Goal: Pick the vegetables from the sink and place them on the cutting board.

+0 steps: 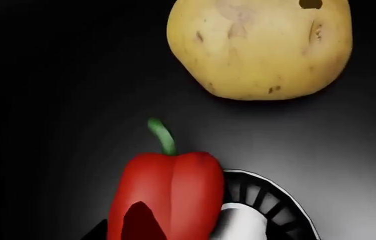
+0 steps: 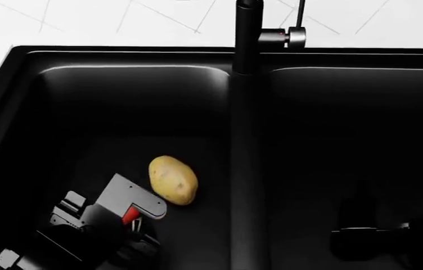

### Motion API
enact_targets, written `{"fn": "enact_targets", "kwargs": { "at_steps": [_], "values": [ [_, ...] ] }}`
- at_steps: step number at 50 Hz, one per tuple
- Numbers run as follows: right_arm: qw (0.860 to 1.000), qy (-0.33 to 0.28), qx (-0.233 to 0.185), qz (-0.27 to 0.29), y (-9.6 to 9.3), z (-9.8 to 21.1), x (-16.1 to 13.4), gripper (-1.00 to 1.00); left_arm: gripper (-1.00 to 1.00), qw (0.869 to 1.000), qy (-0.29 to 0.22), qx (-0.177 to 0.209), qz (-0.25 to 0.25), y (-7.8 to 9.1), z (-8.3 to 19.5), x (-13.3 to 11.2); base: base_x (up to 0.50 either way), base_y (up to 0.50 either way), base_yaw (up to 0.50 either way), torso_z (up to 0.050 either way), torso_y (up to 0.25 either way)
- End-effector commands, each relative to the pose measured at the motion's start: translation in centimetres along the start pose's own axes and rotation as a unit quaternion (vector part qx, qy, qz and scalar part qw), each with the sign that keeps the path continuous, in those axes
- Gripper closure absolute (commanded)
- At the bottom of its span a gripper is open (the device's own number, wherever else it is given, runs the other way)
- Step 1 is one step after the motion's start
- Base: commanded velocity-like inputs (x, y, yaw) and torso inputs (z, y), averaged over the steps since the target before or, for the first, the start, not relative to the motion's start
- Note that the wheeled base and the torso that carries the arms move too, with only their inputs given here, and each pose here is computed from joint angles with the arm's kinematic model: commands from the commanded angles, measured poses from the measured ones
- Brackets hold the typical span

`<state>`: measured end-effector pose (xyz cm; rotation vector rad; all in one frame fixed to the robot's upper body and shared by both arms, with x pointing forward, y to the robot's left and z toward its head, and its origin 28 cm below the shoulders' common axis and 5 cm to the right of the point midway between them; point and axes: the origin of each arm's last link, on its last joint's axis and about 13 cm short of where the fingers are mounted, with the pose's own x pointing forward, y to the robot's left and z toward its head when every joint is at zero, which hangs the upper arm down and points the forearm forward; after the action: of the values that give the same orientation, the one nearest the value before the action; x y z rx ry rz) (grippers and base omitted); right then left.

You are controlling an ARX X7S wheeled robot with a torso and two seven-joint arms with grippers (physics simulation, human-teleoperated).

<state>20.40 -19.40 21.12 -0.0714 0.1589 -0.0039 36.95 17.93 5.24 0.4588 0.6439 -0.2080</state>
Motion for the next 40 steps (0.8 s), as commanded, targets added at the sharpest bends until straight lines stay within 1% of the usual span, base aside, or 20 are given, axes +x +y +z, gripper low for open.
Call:
{"fn": "enact_targets", "kwargs": {
  "at_steps": [1,4,5,6,7,8,9,12,16,20,21,22,25,26,27,30,33,35,38,40],
  "values": [
    [1.000,0.000,0.005,0.004,0.0,-0.4,0.1,-1.00,-1.00,1.000,-0.002,-0.004,0.004,0.1,-0.8,0.2,0.00,0.00,0.00,0.000,-0.100],
    [1.000,0.003,0.005,0.004,0.0,-0.6,0.1,-1.00,-1.00,1.000,-0.003,-0.006,0.008,0.2,-0.7,0.2,0.00,0.00,0.00,0.000,-0.099],
    [1.000,0.003,0.005,0.003,0.0,-0.5,0.1,-1.00,-1.00,1.000,-0.007,0.002,0.006,0.1,-0.6,0.2,0.00,0.00,0.00,0.000,-0.100],
    [1.000,0.003,0.005,0.002,-0.1,-0.5,0.1,-1.00,-1.00,1.000,-0.007,-0.010,0.012,0.1,-0.5,0.2,0.00,0.00,0.00,0.000,0.000],
    [1.000,0.002,0.005,0.002,-0.1,-0.5,0.2,-1.00,-1.00,1.000,-0.001,-0.008,0.022,0.2,-0.5,0.2,0.00,0.00,0.00,0.000,0.000],
    [1.000,0.003,0.005,0.002,-0.1,-0.5,0.2,-1.00,-1.00,1.000,-0.006,-0.017,0.022,0.2,-0.4,0.2,0.00,0.00,0.00,0.000,0.000],
    [1.000,0.003,0.005,0.003,-0.1,-0.5,0.3,-1.00,1.00,0.999,-0.013,-0.022,0.037,0.3,-0.2,0.2,0.00,0.00,0.00,0.000,0.000],
    [1.000,0.005,0.006,0.003,0.0,-0.7,0.3,-1.00,1.00,0.999,-0.010,-0.019,0.038,0.3,-0.1,0.1,0.00,0.00,0.00,0.000,0.000],
    [1.000,0.006,0.006,0.003,-0.1,-0.9,0.2,-1.00,1.00,0.998,-0.032,-0.025,0.046,0.7,0.6,0.1,0.00,0.00,0.00,0.000,0.000],
    [1.000,0.006,0.007,0.003,-0.2,-0.8,0.2,-1.00,1.00,0.996,-0.065,-0.052,0.045,1.7,1.5,-0.4,0.00,0.00,0.00,0.000,0.000],
    [1.000,0.005,0.007,0.003,-0.1,-0.8,0.1,-1.00,1.00,0.994,-0.062,-0.060,0.059,2.6,1.1,-1.2,0.00,0.00,0.00,0.000,0.000],
    [1.000,0.004,0.007,0.003,-0.1,-0.7,0.1,-1.00,1.00,0.994,-0.083,-0.058,0.044,2.1,1.8,-2.0,0.00,0.00,0.00,0.000,0.000],
    [1.000,0.005,0.005,0.006,-0.1,-0.6,0.2,-1.00,1.00,0.991,-0.107,-0.067,0.048,3.0,2.2,-4.3,0.00,0.00,0.00,0.000,0.000],
    [1.000,0.005,0.005,0.007,0.0,-0.5,0.2,-1.00,1.00,0.989,-0.122,-0.070,0.050,3.4,2.5,-5.1,0.00,0.00,0.00,0.000,0.000],
    [1.000,0.004,0.004,0.008,0.0,-0.4,0.1,-1.00,1.00,0.987,-0.131,-0.079,0.048,3.7,2.8,-5.9,0.00,0.00,0.00,0.000,0.000],
    [1.000,0.004,0.003,0.012,0.2,-0.3,0.1,-1.00,1.00,0.982,-0.153,-0.093,0.052,4.4,3.6,-7.5,0.00,0.00,0.00,0.000,0.000],
    [1.000,0.005,0.003,0.014,0.2,-0.3,0.0,-1.00,1.00,0.980,-0.170,-0.096,0.051,5.0,4.2,-9.2,0.00,0.00,0.00,0.000,0.000],
    [1.000,0.004,0.002,0.014,0.2,-0.2,-0.1,-1.00,1.00,0.977,-0.181,-0.099,0.048,5.8,4.5,-10.6,0.00,0.00,0.00,0.000,0.000],
    [1.000,0.006,0.000,0.017,0.2,-0.2,-0.1,-1.00,1.00,0.972,-0.198,-0.115,0.046,6.6,5.0,-12.2,0.00,0.00,0.00,0.000,0.000],
    [1.000,0.005,-0.001,0.020,0.3,-0.1,-0.1,-1.00,1.00,0.970,-0.207,-0.117,0.048,7.2,5.1,-13.1,0.00,0.00,0.00,0.000,0.000]
  ]
}}
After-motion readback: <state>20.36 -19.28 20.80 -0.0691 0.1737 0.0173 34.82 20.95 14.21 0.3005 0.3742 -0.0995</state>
